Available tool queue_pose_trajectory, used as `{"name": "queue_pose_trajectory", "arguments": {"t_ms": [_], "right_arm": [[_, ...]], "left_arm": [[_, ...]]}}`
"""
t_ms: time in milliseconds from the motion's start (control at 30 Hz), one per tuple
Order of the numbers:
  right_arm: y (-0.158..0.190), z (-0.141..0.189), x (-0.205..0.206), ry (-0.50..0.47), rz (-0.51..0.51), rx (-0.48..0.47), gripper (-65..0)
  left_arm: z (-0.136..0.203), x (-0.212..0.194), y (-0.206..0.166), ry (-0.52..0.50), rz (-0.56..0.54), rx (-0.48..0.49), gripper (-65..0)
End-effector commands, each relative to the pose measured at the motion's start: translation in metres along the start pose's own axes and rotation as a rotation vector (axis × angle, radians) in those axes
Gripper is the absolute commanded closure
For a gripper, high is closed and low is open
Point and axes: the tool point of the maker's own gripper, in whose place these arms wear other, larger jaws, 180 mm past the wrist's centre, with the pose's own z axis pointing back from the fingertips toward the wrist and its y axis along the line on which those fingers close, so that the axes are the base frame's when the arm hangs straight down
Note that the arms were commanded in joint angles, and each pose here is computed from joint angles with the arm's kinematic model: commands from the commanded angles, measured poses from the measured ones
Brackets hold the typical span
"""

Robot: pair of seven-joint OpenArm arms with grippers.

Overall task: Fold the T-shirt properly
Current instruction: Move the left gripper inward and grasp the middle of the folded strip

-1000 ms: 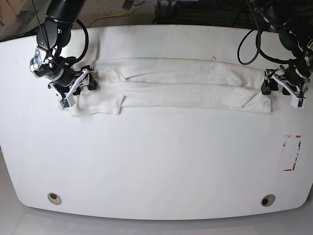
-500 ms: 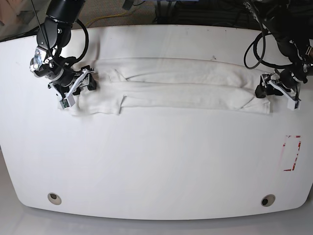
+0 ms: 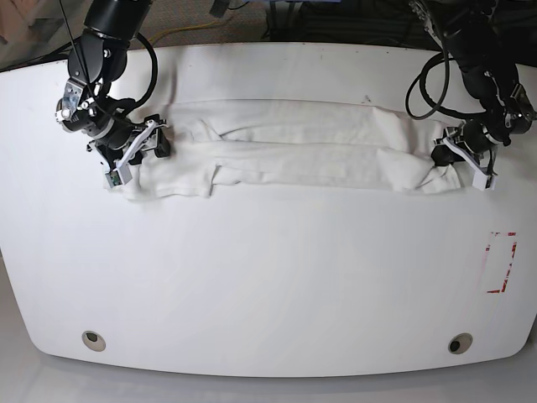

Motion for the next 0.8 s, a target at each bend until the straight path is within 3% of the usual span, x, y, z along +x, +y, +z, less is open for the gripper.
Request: {"name": "queue_pose_trajectory", "arguments": {"t_ms": [0,100,367,467,767], "right_arm": [[-0.003,0.002,0.000,0.014,0.013,-0.011,-36.5],[-0.003,0.002,-0.001,0.016,0.013,-0.011,-36.5],[-0.005,0.003,-0.003,0.021,0.015,-0.017,-36.5],[-0.005,0.003,-0.003,0.020,0.014,-0.016,-36.5],[-0.003,0.002,-0.002,0.019,0.013,-0.011,-36.3]], "left_arm": [[0.016,0.007,0.004,0.003,-0.057,0.040,0.0],[0.035,0.016,-0.003,-0.018,-0.136,0.085,0.0],[0.063,0.044,-0.072,-0.103,-0.428,0.084,0.0],[0.056,0.043,-0.098,-0.093,-0.502,0.033,0.0],[0.017,0.018,-0.199,-0.037,-0.645,-0.237,-0.3]]}}
